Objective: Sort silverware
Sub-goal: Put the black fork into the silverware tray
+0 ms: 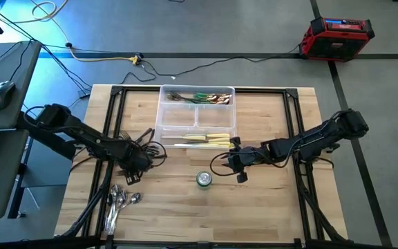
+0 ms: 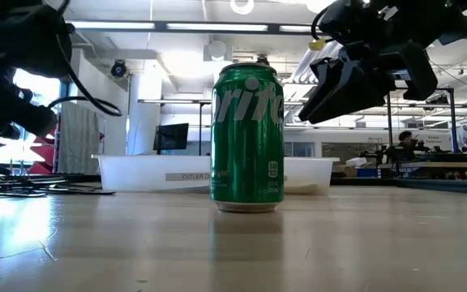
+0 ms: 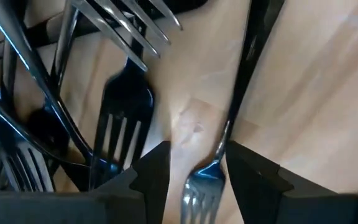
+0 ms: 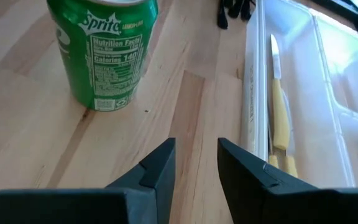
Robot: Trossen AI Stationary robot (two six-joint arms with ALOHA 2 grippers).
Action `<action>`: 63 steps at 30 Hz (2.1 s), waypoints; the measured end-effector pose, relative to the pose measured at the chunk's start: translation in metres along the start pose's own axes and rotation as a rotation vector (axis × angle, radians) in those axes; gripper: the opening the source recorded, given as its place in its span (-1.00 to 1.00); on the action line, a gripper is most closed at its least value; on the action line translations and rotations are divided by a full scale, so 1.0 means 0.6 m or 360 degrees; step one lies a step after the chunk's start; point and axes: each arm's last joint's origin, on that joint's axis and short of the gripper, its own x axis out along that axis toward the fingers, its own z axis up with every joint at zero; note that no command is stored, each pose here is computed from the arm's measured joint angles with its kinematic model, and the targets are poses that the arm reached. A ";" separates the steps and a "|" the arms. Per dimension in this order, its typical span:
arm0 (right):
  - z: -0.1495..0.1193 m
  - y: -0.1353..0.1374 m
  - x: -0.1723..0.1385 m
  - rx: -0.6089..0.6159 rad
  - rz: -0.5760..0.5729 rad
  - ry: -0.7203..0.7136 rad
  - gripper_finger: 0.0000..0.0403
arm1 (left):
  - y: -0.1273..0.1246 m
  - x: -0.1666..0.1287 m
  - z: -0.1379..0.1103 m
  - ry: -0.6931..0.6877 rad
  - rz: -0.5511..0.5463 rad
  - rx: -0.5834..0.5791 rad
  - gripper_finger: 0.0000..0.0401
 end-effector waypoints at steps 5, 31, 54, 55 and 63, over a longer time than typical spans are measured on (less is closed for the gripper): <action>0.000 0.000 0.000 0.0007 0.0001 0.0000 -0.49 | -0.005 0.013 0.006 0.0085 0.0043 0.0051 -0.42; 0.004 -0.001 0.000 -0.0067 -0.0010 -0.0035 -0.49 | 0.004 -0.220 0.123 -0.0434 0.0294 0.0162 -1.00; 0.002 -0.002 0.000 0.0011 -0.0022 -0.0015 -0.49 | 0.353 -0.171 0.476 -0.0167 0.0745 0.0806 -1.00; 0.000 -0.001 0.000 0.0019 -0.0019 -0.0004 -0.49 | 0.359 -0.159 0.480 -0.0119 0.0734 0.0819 -1.00; -0.005 0.000 0.000 0.0006 -0.0006 0.0046 -0.49 | 0.372 -0.112 0.486 0.0024 0.0615 0.0849 -1.00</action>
